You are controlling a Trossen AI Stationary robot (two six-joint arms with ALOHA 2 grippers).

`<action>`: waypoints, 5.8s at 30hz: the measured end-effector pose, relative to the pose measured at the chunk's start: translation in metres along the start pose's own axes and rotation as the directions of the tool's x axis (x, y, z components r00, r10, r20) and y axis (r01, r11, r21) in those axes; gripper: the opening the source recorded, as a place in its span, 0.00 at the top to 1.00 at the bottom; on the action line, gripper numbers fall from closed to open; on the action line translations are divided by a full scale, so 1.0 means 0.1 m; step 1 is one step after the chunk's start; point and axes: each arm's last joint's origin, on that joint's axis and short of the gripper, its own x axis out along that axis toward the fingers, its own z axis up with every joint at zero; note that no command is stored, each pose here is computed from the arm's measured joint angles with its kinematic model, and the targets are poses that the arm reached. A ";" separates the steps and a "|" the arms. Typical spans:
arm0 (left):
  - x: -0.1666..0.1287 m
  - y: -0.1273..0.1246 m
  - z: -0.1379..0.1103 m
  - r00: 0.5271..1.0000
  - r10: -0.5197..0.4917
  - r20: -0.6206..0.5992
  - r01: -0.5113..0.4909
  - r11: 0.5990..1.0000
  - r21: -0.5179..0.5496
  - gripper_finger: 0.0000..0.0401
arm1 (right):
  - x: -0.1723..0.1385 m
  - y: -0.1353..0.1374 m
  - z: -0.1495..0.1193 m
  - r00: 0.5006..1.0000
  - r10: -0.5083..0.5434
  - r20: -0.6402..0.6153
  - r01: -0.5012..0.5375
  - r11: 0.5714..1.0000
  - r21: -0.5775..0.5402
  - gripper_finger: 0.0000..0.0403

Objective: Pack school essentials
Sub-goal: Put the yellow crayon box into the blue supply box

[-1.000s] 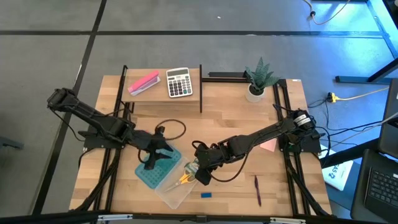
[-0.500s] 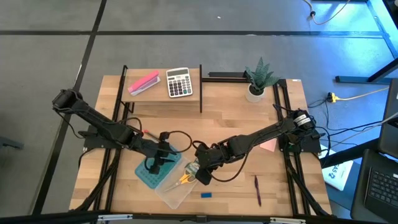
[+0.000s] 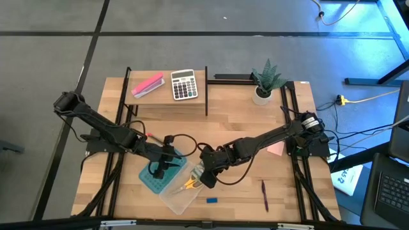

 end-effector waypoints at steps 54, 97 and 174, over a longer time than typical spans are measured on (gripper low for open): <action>0.00 0.00 -0.01 1.000 0.003 -0.014 -0.003 1.000 0.001 0.66 | -0.21 -0.46 0.01 0.976 -0.211 0.060 0.206 0.975 0.083 0.92; 0.00 0.01 -0.01 1.000 0.013 -0.018 -0.013 1.000 0.002 0.66 | 0.23 -0.43 0.09 0.976 0.214 0.030 -0.213 0.976 -0.052 0.92; -0.08 -0.25 -0.05 0.997 -0.078 -0.004 0.076 0.985 -0.153 0.66 | 0.73 -0.56 -0.02 0.992 0.117 0.053 -0.108 0.983 -0.146 0.92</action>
